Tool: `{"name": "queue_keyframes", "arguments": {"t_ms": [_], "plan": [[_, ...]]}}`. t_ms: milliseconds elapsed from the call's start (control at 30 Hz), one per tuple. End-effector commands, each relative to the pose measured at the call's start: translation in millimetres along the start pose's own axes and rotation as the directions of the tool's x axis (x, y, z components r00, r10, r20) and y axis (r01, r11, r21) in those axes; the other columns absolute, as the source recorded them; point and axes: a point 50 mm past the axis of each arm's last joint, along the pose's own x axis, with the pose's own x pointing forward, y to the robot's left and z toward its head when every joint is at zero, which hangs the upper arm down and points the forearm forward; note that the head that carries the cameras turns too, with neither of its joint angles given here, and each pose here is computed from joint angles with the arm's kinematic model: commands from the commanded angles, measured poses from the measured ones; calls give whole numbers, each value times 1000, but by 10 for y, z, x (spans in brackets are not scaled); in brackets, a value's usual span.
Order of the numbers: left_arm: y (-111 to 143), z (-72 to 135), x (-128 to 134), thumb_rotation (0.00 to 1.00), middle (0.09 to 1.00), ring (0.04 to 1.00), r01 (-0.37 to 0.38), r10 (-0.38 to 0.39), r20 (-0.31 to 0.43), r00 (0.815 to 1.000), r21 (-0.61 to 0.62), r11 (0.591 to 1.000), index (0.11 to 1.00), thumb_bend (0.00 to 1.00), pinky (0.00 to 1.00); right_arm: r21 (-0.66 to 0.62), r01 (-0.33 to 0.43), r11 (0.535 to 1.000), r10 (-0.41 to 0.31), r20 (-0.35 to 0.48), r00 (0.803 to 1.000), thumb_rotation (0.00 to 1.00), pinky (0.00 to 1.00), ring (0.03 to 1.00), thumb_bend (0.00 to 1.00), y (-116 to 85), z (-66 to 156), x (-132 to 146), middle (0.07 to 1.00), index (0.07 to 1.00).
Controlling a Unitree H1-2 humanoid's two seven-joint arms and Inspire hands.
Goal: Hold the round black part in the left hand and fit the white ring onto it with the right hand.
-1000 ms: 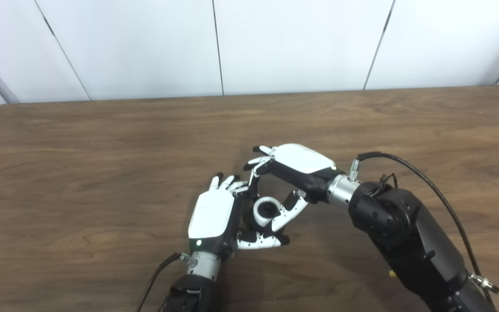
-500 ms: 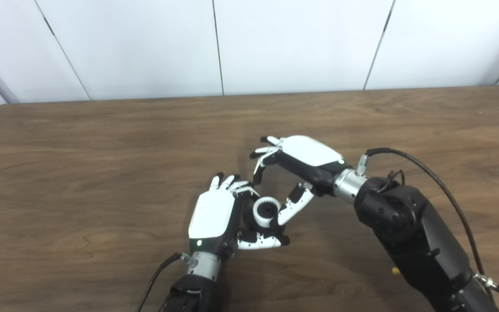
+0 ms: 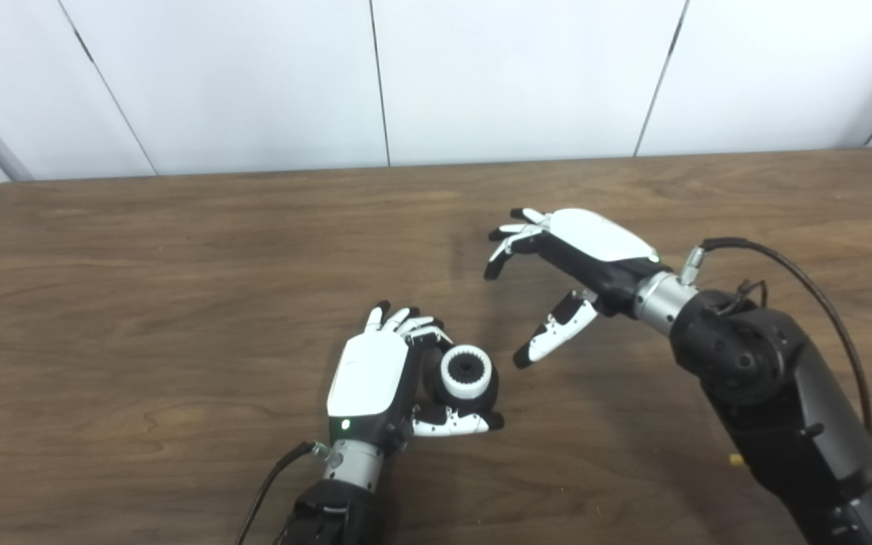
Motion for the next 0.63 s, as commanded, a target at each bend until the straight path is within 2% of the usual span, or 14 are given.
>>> {"name": "queue_keyframes", "arguments": {"t_ms": [0, 367, 500, 600], "plan": [[3, -51, -22, 56, 780, 891, 8, -8, -1, 1000, 12, 1000, 483, 525, 1000, -33, 66, 997, -65, 18, 998, 273, 1000, 991, 1000, -218, 48, -59, 901, 694], [73, -135, -51, 72, 801, 899, 36, -36, -28, 999, 29, 999, 495, 523, 1000, -41, 98, 994, -98, -7, 995, 289, 997, 977, 1000, -268, -2, -111, 905, 694], [120, -154, -58, 235, 845, 918, 73, -72, -37, 997, 30, 997, 684, 894, 1000, -34, 110, 993, -110, -16, 994, 303, 995, 975, 1000, -273, -23, -134, 895, 690], [173, -153, -61, 291, 891, 947, 107, -106, -51, 993, 4, 994, 767, 981, 1000, -31, 108, 994, -108, -25, 994, 301, 1000, 981, 1000, -263, -33, -136, 895, 693]]}}
